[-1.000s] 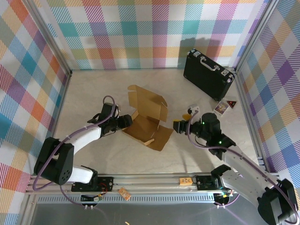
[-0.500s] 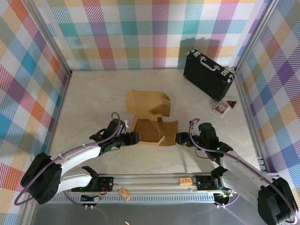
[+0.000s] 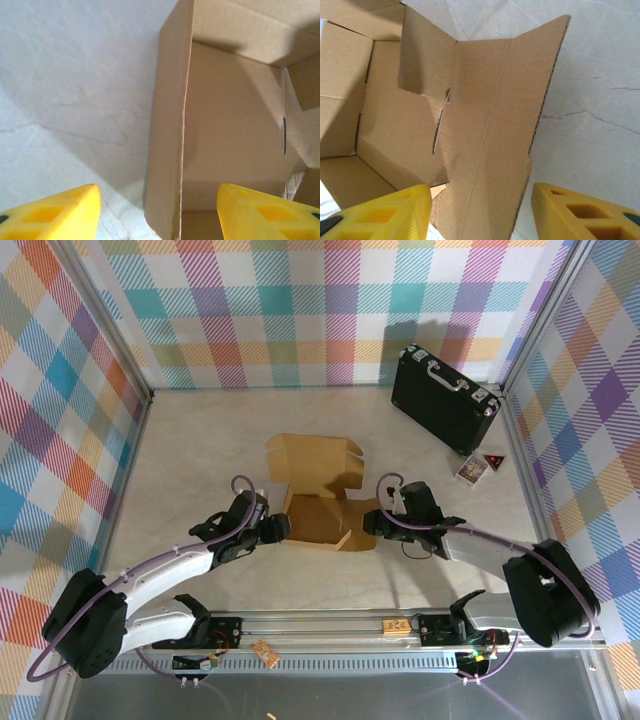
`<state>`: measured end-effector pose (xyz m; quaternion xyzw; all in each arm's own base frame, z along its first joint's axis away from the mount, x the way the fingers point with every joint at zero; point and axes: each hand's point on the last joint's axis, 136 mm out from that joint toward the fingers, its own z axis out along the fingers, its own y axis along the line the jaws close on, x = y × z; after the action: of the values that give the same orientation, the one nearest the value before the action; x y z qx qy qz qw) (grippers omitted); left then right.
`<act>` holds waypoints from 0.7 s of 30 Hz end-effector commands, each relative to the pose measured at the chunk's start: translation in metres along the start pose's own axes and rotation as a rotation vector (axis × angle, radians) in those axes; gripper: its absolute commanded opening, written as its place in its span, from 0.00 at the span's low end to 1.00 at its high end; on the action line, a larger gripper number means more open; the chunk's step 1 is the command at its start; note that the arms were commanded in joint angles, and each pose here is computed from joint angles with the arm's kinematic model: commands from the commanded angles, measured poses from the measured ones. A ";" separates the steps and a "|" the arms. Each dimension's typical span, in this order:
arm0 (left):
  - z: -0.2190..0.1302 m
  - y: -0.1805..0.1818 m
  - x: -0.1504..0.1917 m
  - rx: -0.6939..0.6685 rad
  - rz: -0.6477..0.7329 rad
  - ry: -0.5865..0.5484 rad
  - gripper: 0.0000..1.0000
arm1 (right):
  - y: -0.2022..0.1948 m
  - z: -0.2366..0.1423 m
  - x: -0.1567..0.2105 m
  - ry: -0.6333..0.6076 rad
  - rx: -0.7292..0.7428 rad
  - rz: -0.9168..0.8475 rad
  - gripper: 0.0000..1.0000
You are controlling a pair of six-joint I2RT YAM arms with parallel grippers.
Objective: Fold the paper box
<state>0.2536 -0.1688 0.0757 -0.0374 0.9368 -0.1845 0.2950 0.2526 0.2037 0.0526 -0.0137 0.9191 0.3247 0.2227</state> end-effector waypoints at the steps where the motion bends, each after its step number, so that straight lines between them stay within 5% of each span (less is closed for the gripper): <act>1: 0.006 -0.008 -0.014 0.004 0.044 -0.041 0.62 | 0.022 0.001 -0.015 -0.026 -0.087 -0.006 0.53; 21: 0.025 -0.053 0.011 0.219 0.009 0.088 0.51 | 0.074 0.010 -0.015 -0.025 -0.226 -0.130 0.50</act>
<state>0.2572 -0.2108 0.0605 0.0011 0.9332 -0.2502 0.2578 0.2512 0.2500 0.0750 -0.0708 0.8921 0.3819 0.2307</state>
